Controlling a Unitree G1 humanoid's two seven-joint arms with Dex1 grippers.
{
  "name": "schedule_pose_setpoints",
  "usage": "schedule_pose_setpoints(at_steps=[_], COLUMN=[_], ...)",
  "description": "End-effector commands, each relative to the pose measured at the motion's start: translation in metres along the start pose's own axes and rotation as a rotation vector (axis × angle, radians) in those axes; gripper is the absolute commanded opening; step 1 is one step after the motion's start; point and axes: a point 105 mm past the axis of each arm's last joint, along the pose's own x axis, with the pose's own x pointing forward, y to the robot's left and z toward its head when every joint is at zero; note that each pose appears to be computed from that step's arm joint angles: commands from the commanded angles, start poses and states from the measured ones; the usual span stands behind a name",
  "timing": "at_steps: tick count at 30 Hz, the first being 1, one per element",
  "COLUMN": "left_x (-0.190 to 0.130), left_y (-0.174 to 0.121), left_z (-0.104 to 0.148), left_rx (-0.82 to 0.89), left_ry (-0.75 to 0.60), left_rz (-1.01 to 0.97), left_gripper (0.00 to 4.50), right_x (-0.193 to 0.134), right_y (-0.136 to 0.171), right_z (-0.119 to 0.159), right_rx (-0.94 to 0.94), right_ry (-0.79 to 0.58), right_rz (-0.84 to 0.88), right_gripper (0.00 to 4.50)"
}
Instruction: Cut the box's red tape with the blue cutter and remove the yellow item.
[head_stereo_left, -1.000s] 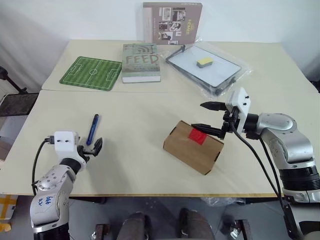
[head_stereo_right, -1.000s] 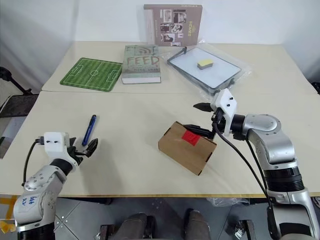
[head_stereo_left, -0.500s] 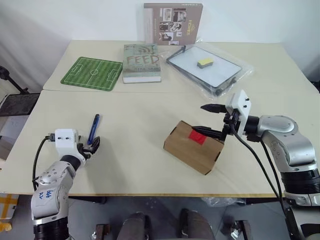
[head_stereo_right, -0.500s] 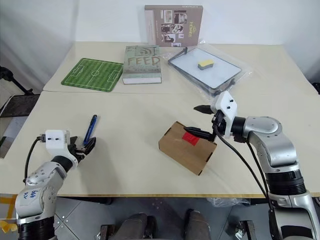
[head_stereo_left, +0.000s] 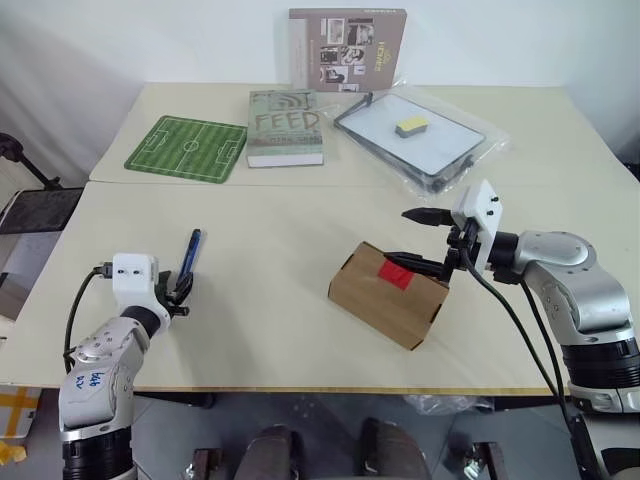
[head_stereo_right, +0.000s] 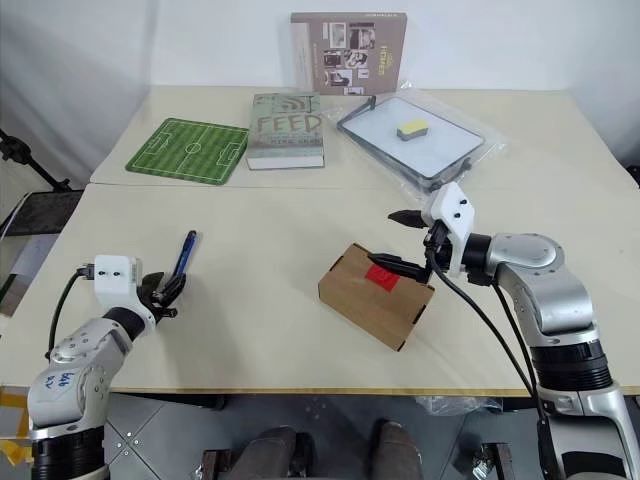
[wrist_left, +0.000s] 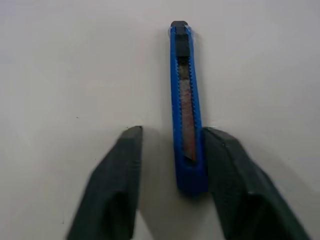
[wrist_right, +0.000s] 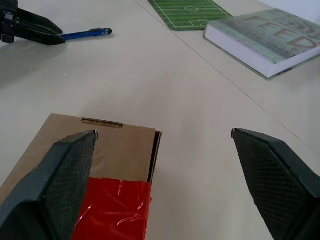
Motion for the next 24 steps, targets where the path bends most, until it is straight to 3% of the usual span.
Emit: schedule_pose_setpoints(at_steps=[1, 4, 18, 24], left_x=[0.004, 0.006, 0.001, -0.027], left_y=[-0.008, -0.007, -0.009, -0.033], left_z=[-0.028, -0.028, -0.021, 0.001], left_rx=[-0.020, -0.015, 0.052, 0.187], left_ry=[0.128, 0.141, 0.165, 0.148], left_rz=[-0.039, -0.042, -0.103, -0.388], left_gripper=[1.06, 0.45, 0.44, 0.44], right_x=[-0.007, -0.007, -0.009, -0.008], right_y=[-0.002, -0.002, -0.002, 0.005], right_z=[0.013, 0.012, 0.011, 0.025], right_rx=[-0.043, -0.043, -0.043, -0.072], right_ry=[-0.031, -0.033, -0.027, -0.033], right_rz=[-0.022, -0.026, -0.037, 0.000], right_gripper=[4.50, 4.50, 4.50, 4.50])
